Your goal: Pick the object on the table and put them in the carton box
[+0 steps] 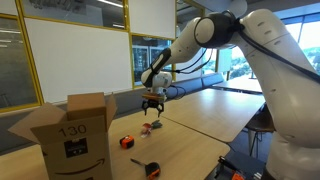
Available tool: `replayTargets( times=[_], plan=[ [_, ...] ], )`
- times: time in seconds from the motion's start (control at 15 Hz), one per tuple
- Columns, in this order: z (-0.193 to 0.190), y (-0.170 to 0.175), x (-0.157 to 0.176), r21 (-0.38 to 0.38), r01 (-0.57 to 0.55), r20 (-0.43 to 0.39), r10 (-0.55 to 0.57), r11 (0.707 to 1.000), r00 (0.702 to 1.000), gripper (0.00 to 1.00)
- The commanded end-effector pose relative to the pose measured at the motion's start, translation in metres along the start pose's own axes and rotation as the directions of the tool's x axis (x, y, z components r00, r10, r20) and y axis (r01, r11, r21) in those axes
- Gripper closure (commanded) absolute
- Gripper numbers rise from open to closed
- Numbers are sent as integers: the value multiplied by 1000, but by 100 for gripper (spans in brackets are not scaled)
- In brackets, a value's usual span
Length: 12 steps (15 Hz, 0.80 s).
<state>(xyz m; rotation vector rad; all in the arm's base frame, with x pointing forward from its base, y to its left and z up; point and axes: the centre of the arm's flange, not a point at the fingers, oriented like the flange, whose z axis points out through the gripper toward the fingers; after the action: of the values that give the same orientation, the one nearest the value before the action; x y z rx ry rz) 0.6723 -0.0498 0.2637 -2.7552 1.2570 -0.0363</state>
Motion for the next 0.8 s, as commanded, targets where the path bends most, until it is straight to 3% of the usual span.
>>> replayTargets(
  times=[0.0,0.4,0.73],
  plan=[
    [-2,-29,24,38,-28,-7,28,999,1000,0],
    [6,-54,33,84,-12,-19,14,996,1000,0],
    [31,-63,33,79,3,-4,-3,997,1000,0]
  ],
)
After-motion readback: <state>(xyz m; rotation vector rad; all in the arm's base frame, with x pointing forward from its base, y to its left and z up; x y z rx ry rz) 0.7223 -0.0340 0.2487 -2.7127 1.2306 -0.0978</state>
